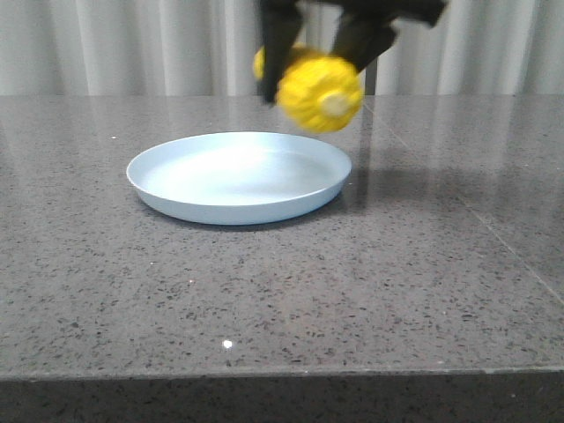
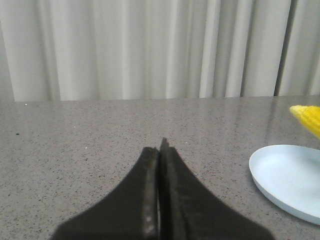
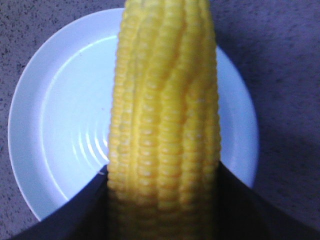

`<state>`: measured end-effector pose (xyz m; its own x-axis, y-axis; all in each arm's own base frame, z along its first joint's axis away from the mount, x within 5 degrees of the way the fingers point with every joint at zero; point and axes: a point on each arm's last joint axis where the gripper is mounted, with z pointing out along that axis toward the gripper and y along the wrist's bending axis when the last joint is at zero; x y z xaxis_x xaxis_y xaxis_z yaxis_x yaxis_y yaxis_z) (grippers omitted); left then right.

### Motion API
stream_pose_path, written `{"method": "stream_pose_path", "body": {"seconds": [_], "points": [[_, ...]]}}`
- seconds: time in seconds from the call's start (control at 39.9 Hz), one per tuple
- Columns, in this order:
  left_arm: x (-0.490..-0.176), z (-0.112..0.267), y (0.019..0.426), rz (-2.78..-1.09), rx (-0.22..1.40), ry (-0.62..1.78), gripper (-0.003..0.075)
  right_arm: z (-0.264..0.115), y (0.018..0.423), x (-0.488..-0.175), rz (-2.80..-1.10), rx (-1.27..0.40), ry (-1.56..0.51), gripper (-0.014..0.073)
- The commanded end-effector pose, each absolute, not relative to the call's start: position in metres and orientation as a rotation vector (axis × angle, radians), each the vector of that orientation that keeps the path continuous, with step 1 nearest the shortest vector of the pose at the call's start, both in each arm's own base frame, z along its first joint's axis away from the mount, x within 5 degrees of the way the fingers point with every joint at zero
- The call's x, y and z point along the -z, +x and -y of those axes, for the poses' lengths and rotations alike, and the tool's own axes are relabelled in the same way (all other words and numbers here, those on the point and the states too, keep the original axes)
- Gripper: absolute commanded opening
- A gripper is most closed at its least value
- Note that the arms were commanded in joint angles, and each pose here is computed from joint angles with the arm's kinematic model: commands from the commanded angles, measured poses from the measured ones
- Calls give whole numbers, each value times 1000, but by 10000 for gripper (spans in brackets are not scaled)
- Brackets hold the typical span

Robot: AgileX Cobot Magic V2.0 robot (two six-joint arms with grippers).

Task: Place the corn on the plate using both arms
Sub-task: 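Carry the corn with the right gripper and lower it onto the plate, then open the right gripper and lift it away from the corn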

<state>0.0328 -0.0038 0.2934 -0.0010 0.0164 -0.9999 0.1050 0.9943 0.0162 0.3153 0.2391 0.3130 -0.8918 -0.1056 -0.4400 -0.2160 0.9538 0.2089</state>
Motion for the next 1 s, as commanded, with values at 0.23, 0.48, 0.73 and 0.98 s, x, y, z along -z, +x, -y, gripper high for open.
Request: {"method": "stream_pose_path", "body": {"seconds": [0.23, 0.48, 0.73, 0.98], "points": [[-310, 4, 31, -1466, 76, 83, -20, -266, 328, -302, -2634, -414, -53, 272], [-310, 4, 31, -1466, 76, 83, -20, -262, 323, -310, -2637, -418, -47, 587], [-310, 4, 31, -1466, 76, 83, -20, -229, 318, -360, -2494, -463, 8, 625], [-310, 4, 31, -1466, 76, 83, -20, -152, 320, -399, -2419, -267, 106, 538]]}}
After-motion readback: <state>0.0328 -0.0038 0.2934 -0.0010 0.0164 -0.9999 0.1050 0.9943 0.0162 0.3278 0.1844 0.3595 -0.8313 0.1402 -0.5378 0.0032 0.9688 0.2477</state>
